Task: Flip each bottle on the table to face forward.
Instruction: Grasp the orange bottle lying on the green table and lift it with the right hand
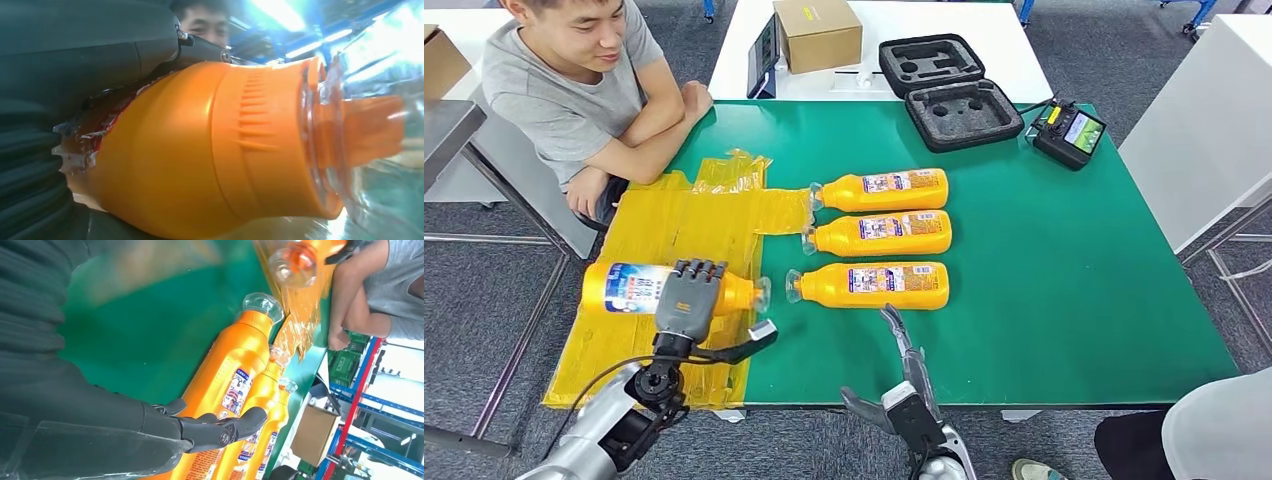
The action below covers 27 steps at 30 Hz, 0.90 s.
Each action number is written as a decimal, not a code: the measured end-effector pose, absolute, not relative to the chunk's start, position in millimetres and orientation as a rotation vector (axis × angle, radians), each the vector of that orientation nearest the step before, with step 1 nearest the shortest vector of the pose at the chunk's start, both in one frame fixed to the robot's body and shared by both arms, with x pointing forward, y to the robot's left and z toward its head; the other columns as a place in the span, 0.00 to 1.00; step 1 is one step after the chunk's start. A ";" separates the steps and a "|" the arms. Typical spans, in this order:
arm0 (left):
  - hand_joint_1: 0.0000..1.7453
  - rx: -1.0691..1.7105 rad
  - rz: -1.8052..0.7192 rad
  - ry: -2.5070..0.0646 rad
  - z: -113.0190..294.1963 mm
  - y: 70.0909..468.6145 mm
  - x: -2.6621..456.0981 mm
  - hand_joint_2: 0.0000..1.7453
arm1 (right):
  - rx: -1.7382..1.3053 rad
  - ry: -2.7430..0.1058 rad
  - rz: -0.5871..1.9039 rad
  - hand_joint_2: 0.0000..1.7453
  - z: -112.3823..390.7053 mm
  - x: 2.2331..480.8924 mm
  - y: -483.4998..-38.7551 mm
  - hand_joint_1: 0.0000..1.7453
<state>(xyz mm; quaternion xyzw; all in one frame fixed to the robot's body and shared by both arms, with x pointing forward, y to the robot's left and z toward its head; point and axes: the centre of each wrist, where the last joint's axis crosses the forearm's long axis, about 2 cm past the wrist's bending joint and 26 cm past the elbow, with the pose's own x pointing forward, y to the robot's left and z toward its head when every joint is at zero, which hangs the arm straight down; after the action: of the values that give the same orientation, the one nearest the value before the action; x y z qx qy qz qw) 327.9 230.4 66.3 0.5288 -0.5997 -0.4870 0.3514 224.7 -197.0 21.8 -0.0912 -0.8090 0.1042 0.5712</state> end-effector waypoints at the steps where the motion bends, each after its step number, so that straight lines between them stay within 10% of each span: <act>1: 1.00 1.341 -1.263 -1.568 65.2 227.7 326.4 1.00 | -0.214 -1.898 0.244 1.00 21.9 224.9 -197.1 0.00; 27: 0.92 1.052 -1.198 -1.562 56.4 218.6 321.7 1.00 | -0.193 -1.901 0.240 1.00 22.6 228.1 -195.6 0.00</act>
<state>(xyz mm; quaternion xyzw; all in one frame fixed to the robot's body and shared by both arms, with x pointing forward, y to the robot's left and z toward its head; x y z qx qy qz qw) 321.7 218.6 56.4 0.4235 -0.6285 -0.4822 0.4394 228.1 -195.6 22.6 -0.0822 -0.8101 0.1024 0.5713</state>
